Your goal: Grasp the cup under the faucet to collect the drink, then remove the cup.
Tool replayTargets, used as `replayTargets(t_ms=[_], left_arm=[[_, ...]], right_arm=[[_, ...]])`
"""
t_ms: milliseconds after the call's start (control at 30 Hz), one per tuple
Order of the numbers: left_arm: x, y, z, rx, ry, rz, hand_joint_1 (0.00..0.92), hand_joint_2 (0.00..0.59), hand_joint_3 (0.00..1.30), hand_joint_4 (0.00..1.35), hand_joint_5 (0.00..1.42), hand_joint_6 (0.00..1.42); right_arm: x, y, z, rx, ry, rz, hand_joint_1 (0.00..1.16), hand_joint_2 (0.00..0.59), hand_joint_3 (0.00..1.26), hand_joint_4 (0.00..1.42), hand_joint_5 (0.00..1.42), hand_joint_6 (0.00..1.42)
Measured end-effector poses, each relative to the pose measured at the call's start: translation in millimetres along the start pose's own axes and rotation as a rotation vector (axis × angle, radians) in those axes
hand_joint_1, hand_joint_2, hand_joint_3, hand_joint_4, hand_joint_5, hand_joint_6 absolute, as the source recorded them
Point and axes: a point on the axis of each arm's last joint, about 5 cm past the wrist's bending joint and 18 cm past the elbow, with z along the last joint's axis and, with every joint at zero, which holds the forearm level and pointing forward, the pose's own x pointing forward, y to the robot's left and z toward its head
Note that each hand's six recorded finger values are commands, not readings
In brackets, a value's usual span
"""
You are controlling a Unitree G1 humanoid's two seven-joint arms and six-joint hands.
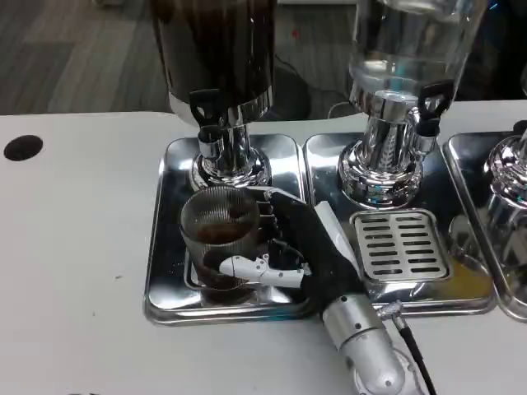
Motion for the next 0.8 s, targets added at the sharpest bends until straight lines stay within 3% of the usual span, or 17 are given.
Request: replayTargets(t_ms=[333,567,800], left_arm=[[4.9,-3.0,1.8,0.003,-0.001,-0.016,0.000,0.097,0.34,0.24,0.40,0.76],[11.8,-6.8,6.1,-0.015,-0.025,-0.019,0.000,0.097,0.34,0.24,0.40,0.76],[18.0,-12.6,8.9,-0.012,-0.036,-0.047,0.000,0.097,0.34,0.24,0.40,0.76]], right_arm=[[-6.4,-8.0,1.0,0.028,-0.008,-0.007,0.81,0.075,0.42,0.45,0.44,0.43],[-13.1,-15.0,7.1,0.035,-0.049,-0.004,0.81,0.075,0.43,0.45,0.44,0.43],[-29.3,-28.7,9.3,0.003,-0.077,0.001,0.81,0.073,0.43,0.45,0.45,0.43]])
